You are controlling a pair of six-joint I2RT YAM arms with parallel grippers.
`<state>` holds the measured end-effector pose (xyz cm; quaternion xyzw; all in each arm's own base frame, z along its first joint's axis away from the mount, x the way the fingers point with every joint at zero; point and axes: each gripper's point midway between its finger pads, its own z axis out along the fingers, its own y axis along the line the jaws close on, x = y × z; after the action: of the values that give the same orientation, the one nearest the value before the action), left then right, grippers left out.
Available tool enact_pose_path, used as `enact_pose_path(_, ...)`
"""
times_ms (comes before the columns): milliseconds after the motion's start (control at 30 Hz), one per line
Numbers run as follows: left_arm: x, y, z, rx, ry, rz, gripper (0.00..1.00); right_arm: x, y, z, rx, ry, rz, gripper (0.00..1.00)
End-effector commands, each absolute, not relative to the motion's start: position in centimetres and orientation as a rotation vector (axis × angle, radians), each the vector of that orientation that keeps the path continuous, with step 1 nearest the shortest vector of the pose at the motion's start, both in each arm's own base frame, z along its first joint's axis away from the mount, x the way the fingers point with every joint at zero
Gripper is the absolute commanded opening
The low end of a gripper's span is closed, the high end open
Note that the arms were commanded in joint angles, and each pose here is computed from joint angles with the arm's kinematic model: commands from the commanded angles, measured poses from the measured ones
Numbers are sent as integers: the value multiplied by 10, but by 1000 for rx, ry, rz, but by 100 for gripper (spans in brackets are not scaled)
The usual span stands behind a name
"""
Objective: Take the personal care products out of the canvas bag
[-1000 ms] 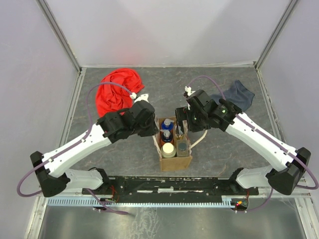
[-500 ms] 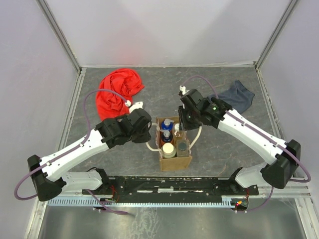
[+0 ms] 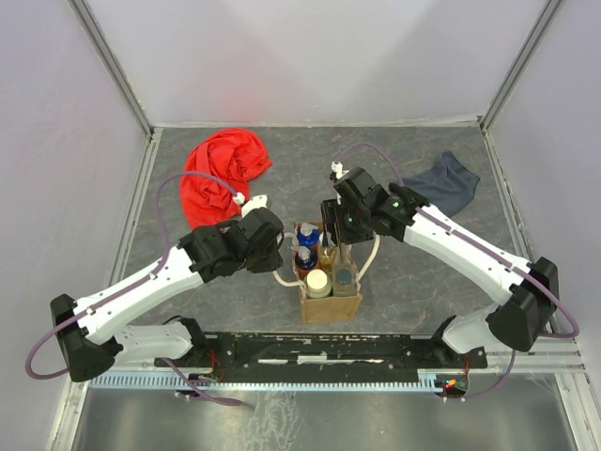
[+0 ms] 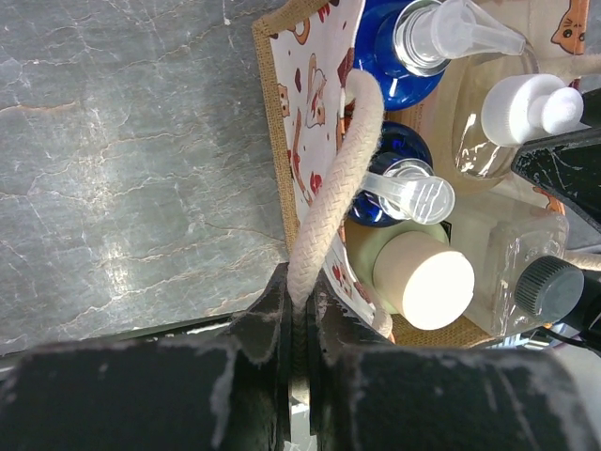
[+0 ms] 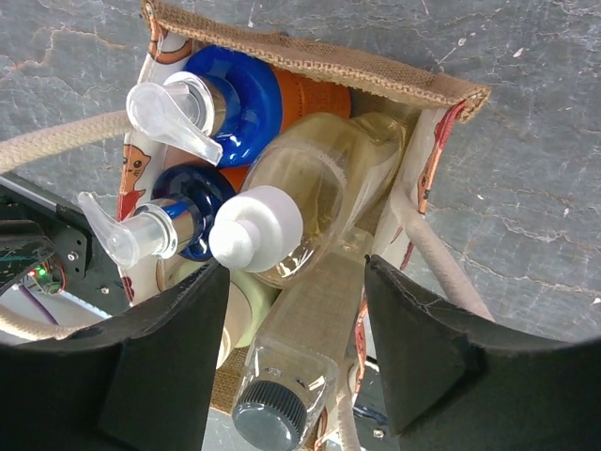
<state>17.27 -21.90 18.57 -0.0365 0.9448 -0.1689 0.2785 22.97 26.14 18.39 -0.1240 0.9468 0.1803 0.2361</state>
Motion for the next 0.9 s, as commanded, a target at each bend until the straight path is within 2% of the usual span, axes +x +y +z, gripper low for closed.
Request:
enact_pose_path(0,178,-222,188,-155,2508,-482,3,233,263,188,-321,2553,507,68)
enact_pose_path(300,178,-230,185,-145,2510,-516,4,230,266,181,-349,2564,496,71)
enact_pose_path(567,178,-231,184,-136,2513,-517,5,229,264,151,-388,2637,326,66)
enact_pose_path(800,178,-236,177,-133,2518,-536,5,231,253,129,-440,2663,23,68)
enact_pose_path(867,178,-236,176,-135,2519,-534,5,231,248,123,-452,2670,-57,64)
